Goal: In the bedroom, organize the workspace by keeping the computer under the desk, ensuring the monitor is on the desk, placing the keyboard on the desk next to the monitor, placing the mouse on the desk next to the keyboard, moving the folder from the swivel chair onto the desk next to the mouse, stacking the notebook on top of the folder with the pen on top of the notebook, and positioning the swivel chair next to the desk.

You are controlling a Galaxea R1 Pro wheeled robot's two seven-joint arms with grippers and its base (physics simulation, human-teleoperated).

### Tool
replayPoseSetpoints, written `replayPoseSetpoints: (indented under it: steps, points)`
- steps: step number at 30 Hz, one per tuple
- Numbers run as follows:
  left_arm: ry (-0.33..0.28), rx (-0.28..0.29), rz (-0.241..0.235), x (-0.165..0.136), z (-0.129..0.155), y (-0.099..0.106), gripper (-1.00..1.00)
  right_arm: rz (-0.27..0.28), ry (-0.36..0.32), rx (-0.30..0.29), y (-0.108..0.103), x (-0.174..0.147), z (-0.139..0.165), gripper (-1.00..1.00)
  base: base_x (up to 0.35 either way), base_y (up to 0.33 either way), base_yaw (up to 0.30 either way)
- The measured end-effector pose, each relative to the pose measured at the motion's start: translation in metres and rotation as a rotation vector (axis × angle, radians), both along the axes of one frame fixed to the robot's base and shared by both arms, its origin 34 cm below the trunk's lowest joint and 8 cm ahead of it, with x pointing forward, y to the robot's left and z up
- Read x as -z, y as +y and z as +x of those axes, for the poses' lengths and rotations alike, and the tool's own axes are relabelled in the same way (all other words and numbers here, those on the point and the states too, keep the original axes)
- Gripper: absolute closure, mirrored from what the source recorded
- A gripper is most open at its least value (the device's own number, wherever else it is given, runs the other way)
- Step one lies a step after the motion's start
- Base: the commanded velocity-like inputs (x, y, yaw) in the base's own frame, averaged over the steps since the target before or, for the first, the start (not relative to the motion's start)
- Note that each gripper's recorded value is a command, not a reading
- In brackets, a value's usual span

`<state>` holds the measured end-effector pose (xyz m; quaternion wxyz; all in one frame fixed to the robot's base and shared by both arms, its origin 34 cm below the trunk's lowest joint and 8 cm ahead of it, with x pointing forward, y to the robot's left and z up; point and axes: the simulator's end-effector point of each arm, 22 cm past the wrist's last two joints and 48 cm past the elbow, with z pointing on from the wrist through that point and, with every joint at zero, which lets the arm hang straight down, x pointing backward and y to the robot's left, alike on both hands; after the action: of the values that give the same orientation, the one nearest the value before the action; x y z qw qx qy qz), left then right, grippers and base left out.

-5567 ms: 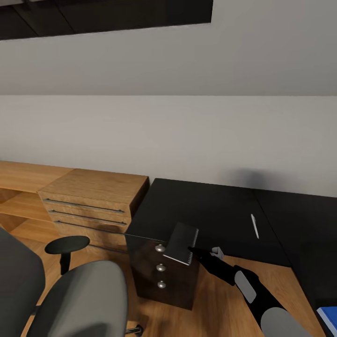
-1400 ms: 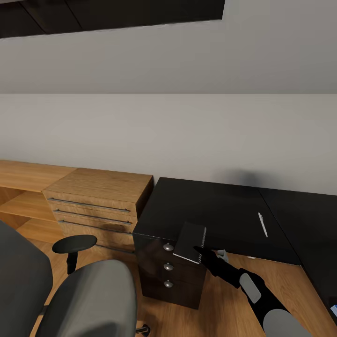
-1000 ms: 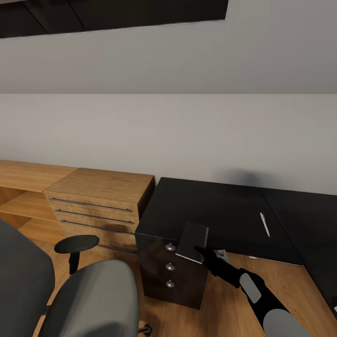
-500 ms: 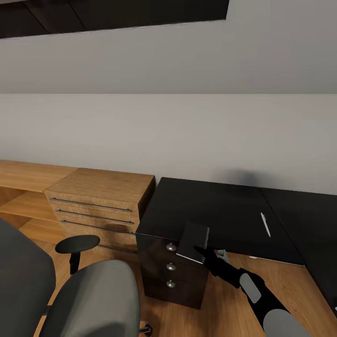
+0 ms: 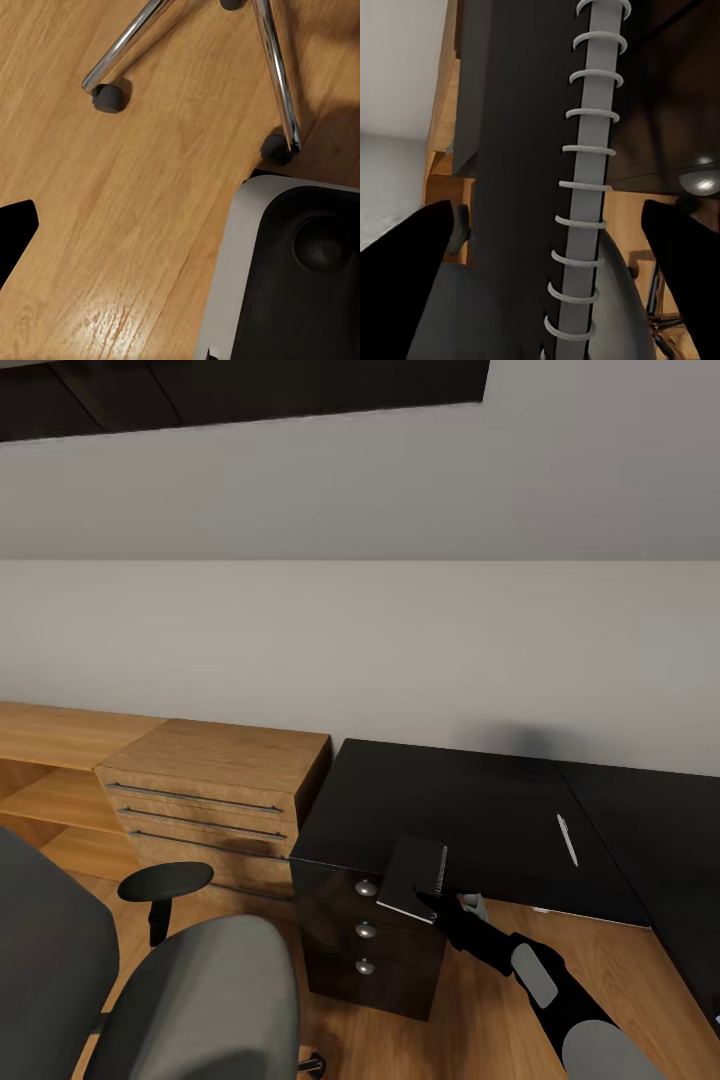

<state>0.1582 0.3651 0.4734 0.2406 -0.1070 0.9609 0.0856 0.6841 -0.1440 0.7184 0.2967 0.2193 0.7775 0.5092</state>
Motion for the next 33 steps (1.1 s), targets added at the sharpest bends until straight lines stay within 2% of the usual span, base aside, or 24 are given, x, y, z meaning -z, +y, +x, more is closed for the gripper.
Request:
replayPoseSetpoints:
  steps: [4, 22, 33]
  points:
    - [0.0, 0.0, 0.0, 0.0, 0.0, 0.0, -1.0, 0.014, 0.001, 0.0, 0.001, -0.002, 0.0, 1.0, 0.0, 0.0, 0.0]
    - [0.0, -0.001, 0.001, 0.0, 0.0, 0.0, -1.0, 0.013, -0.002, 0.003, 0.0, -0.003, 0.001, 1.0, 0.0, 0.0, 0.0]
    - [0.002, -0.001, -0.001, -0.018, 0.0, -0.001, -1.0, 0.01, -0.002, 0.0, 0.0, -0.021, 0.002, 1.0, 0.0, 0.0, 0.0]
